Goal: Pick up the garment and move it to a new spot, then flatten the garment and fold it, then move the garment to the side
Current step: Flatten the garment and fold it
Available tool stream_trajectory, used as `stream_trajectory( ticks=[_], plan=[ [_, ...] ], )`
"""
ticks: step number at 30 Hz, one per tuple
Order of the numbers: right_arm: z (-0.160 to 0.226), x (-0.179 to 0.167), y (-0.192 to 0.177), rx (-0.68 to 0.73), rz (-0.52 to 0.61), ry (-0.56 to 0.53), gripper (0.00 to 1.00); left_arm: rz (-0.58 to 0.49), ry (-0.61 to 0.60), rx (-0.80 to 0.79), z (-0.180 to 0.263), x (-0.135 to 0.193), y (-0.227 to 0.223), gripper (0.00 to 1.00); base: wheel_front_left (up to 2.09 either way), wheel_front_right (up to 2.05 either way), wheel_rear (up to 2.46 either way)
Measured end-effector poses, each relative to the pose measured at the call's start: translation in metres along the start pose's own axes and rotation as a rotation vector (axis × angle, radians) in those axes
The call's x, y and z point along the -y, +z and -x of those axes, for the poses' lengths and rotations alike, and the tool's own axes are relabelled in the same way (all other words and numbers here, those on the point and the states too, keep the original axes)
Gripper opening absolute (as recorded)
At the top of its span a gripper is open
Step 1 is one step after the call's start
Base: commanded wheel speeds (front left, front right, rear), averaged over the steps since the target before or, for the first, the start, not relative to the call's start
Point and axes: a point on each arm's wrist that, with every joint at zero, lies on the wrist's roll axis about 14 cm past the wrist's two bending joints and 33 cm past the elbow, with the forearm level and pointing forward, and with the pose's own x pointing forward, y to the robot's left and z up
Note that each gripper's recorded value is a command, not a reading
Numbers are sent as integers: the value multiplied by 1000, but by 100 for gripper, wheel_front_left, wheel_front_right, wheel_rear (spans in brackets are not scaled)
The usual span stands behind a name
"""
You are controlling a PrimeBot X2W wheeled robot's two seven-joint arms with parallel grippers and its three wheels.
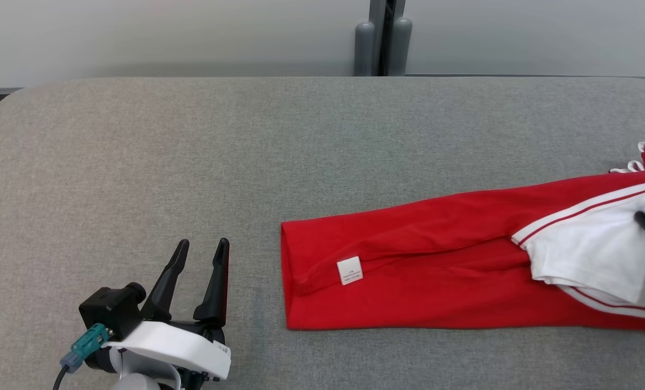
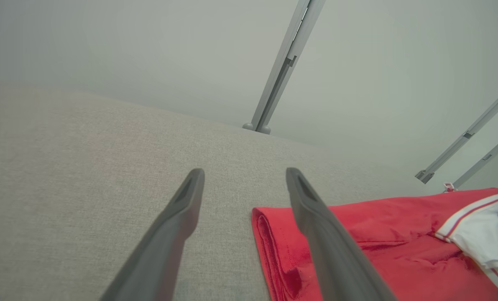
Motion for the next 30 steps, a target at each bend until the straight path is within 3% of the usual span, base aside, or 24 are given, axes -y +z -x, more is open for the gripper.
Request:
stream_trajectory(
  ticks=[6,13,30],
  plan=[
    [21,15,20,56,-17,-32,0,0,-26,1,-3,9,0,100,0,0,0],
    [32,-1,22,67,-24,7,0,-1,-47,3,-2,16,1,100,0,0,0],
    [46,-116,31,87,126,283,0,17,-38,34,13,17,8,100,0,0,0]
  ],
)
